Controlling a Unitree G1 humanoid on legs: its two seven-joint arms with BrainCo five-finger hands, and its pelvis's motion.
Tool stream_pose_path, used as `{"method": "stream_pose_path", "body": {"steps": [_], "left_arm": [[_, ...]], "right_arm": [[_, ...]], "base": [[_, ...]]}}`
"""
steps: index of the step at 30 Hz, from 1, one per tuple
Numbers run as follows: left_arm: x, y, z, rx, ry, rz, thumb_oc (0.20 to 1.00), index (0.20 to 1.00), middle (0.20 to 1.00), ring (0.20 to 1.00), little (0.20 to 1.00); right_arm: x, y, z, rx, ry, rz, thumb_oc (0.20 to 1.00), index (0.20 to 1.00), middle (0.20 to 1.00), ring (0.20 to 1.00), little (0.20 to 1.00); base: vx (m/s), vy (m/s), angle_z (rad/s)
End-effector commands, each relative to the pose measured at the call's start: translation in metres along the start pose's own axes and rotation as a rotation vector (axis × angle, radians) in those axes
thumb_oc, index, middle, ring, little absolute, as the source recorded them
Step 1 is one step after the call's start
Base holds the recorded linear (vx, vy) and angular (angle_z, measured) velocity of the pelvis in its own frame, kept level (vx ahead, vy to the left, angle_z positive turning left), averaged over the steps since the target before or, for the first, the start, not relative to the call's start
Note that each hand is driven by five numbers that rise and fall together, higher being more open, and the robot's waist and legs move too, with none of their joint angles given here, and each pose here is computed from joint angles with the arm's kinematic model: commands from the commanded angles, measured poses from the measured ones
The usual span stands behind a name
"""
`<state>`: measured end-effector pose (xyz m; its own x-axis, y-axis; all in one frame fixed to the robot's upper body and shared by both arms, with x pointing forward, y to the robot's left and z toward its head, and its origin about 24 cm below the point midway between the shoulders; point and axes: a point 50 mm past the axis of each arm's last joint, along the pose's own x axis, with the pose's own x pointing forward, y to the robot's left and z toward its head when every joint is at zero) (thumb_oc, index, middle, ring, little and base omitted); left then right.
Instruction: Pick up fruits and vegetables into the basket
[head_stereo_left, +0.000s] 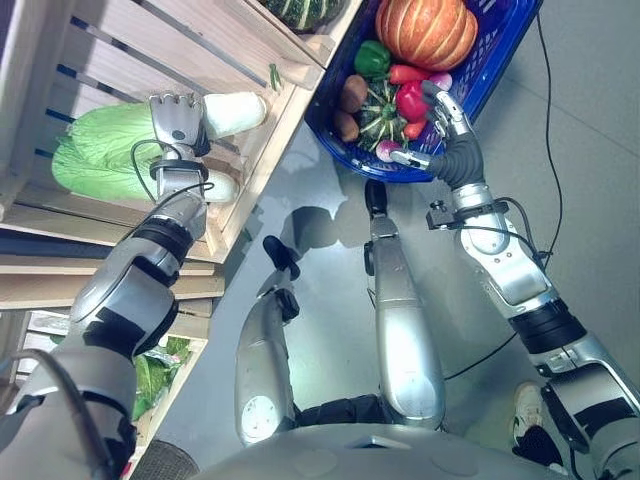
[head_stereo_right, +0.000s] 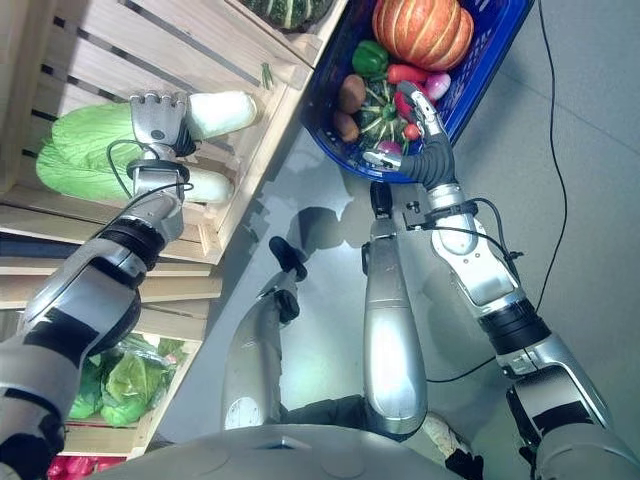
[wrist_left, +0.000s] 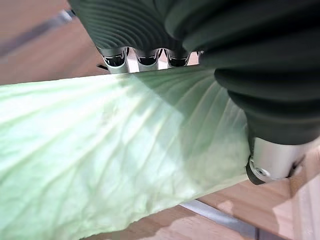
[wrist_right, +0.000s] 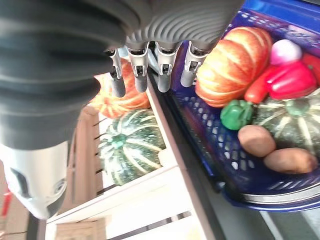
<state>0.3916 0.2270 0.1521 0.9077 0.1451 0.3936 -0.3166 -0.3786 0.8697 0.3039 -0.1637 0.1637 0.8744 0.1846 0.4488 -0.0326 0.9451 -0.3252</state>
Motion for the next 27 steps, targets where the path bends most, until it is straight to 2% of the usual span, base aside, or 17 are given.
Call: {"method": "stream_pose_path", "body": {"steps": [1, 5, 12, 19, 27], "left_arm": [[-0.001, 0.001, -0.039, -0.049, 0.075, 0.078, 0.2, 0.2, 0.2, 0.2, 0.2], [-0.005, 0.007, -0.034, -0.235, 0.032, 0.104, 0.2, 0.2, 0.2, 0.2, 0.2], [-0.007, 0.041, -0.024, -0.583, -0.11, 0.178, 0.2, 0.2, 0.2, 0.2, 0.2], [-0.018, 0.067, -0.008, -0.9, -0.221, 0.182, 0.2, 0.2, 0.2, 0.2, 0.2], [-0.031, 0.081, 0.016, -1.073, -0.326, 0.152, 0.2, 0.2, 0.2, 0.2, 0.2]], "right_arm": [[-0.004, -0.001, 0.027, 0.048, -0.151, 0.012, 1.0, 1.0, 1.0, 1.0, 1.0], [-0.007, -0.002, 0.032, 0.05, -0.169, 0.031, 1.0, 1.0, 1.0, 1.0, 1.0], [-0.003, -0.003, 0.045, 0.053, -0.2, 0.032, 1.0, 1.0, 1.0, 1.0, 1.0], [0.007, 0.002, 0.063, 0.064, -0.237, 0.021, 1.0, 1.0, 1.0, 1.0, 1.0], [0.019, 0.013, 0.079, 0.111, -0.264, 0.031, 1.0, 1.0, 1.0, 1.0, 1.0]], "base": [[0.0, 0.0, 0.0], [-0.02, -0.012, 0.03], [-0.03, -0.054, 0.09], [-0.01, -0.024, 0.09], [0.03, -0.01, 0.08]]}}
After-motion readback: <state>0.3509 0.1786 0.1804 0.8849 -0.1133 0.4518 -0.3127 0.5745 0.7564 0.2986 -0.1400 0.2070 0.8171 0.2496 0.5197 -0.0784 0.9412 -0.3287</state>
